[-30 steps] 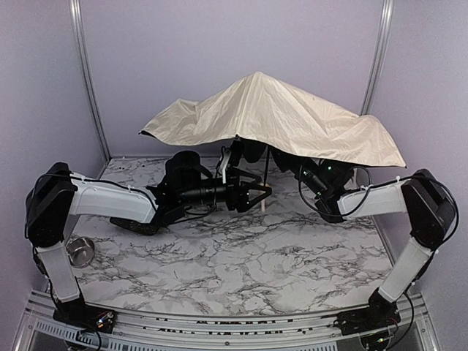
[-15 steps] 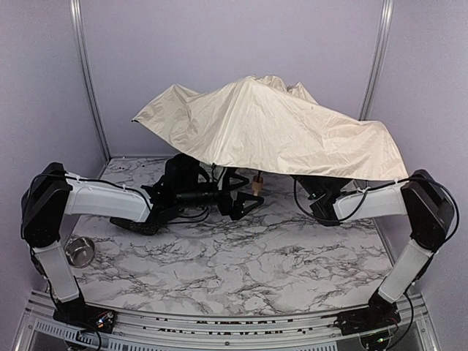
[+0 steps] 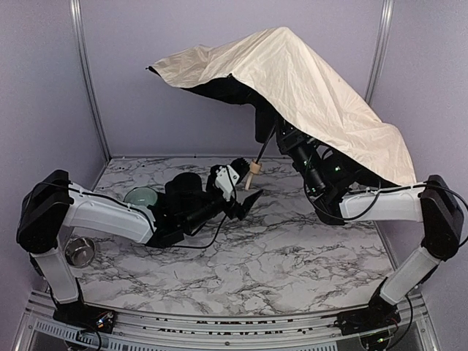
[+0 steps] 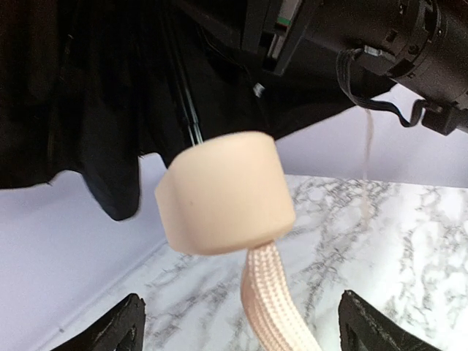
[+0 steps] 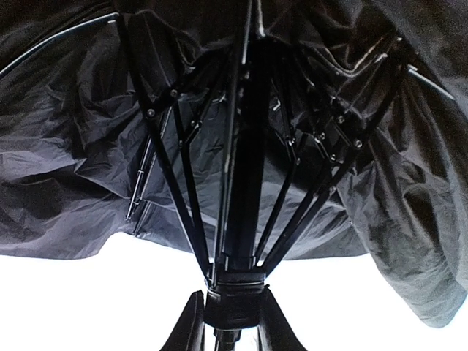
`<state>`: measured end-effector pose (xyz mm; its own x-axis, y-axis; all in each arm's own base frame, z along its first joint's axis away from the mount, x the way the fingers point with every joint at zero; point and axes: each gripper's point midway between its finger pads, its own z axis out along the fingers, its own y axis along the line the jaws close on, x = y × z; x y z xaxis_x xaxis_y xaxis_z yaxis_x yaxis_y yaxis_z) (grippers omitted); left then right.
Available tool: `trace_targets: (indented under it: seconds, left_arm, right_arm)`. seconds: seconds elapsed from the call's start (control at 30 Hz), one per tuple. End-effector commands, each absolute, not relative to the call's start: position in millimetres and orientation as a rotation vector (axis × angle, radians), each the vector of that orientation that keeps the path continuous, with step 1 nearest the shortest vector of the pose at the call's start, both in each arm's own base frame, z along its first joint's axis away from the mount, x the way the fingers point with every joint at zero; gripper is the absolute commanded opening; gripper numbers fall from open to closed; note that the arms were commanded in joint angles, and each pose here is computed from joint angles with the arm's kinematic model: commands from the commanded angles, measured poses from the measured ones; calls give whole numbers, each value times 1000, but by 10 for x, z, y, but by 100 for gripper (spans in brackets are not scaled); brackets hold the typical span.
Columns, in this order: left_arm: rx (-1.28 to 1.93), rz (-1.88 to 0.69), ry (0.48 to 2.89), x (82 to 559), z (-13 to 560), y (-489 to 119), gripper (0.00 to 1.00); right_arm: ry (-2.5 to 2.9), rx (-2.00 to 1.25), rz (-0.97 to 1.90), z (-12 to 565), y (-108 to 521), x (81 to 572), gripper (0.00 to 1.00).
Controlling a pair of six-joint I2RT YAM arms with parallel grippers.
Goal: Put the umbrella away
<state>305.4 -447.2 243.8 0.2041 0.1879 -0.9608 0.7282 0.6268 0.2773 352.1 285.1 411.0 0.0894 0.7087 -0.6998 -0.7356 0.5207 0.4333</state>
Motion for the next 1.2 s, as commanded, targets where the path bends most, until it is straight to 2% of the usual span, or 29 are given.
trace_targets:
  seconds: [0.0, 0.17, 0.4, 0.5, 0.67, 0.87, 1.17]
  left_arm:
    - [620, -260, 1165, 3130, 3053, -4202, 85]
    - [636, -289, 1115, 3000, 3144, -4285, 73]
    - [651, -305, 1118, 2966, 3101, -4314, 34]
    - [645, -290, 1124, 2984, 3099, -4295, 25]
    - [645, -259, 1107, 2991, 3169, -4277, 0]
    - [648, -207, 1036, 2963, 3376, -4272, 0]
    - [570, -224, 854, 2791, 4020, -4347, 0]
  right_arm:
    - [913, 79, 1112, 4553, 2706, 3371, 0]
    - [934, 81, 1130, 4518, 2778, 3364, 0]
    - [954, 57, 1164, 4493, 2842, 3339, 0]
    - [964, 35, 1186, 4496, 2883, 3306, 0]
    - [1043, -29, 1220, 4379, 3017, 3279, 0]
    - [1202, -133, 1246, 4003, 3255, 3274, 0]
    - [1435, -307, 1222, 3254, 3626, 3332, 0]
